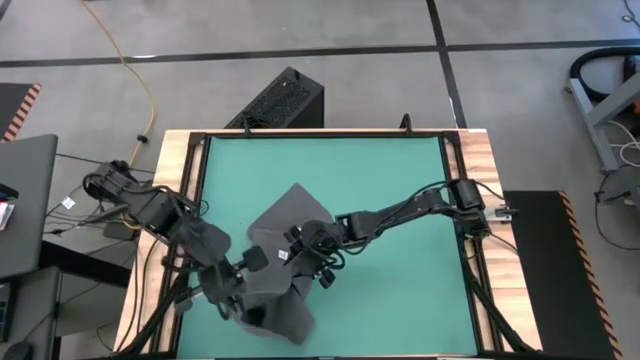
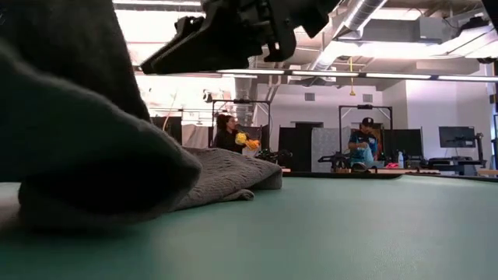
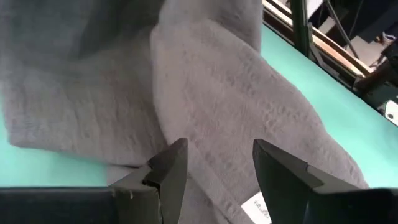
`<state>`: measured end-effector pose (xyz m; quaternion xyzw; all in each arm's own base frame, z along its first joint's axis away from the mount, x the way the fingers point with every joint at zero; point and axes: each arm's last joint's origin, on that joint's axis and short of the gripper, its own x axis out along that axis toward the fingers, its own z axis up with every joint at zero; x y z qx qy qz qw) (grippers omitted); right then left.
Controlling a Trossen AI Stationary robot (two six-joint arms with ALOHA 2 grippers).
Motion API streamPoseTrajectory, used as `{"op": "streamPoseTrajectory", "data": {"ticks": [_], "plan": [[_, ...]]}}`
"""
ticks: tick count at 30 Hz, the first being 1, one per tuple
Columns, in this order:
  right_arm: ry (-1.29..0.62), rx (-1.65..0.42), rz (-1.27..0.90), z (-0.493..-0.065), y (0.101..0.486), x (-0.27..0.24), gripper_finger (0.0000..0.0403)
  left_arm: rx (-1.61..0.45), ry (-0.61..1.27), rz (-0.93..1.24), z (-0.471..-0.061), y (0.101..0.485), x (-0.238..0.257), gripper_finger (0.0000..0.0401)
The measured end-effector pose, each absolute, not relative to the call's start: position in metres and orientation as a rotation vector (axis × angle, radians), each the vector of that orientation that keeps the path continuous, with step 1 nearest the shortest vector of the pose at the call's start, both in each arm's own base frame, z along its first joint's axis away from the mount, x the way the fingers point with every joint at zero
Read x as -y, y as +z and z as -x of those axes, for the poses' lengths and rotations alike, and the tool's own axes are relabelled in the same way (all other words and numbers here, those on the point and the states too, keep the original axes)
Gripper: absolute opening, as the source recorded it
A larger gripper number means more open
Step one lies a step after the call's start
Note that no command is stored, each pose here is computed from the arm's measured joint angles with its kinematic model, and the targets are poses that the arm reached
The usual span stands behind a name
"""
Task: Roll towel
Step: Prepare the gray towel for folding
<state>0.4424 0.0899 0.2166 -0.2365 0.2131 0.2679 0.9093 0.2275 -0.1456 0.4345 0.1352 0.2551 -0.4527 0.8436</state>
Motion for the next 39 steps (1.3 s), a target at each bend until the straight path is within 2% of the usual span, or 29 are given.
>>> {"op": "streamPoseTrajectory", "data": {"ticks": [12,18,26,39], "plan": [[0.534,-0.408,0.513,-0.445,0.218,-0.082,0.0205,-0.509,-0.887,-0.226,-0.215,0.454,0.141,0.0],[0.527,-0.437,0.478,-0.445,0.217,-0.082,0.0205,-0.531,-0.848,-0.244,-0.213,0.453,0.138,0.0],[0.509,-0.449,0.456,-0.448,0.21,-0.077,0.0205,-0.441,-0.785,-0.312,-0.2,0.465,0.132,0.0],[0.416,-0.443,0.458,-0.454,0.212,-0.049,0.0205,-0.379,-0.804,-0.301,-0.188,0.474,0.135,0.0]]}}
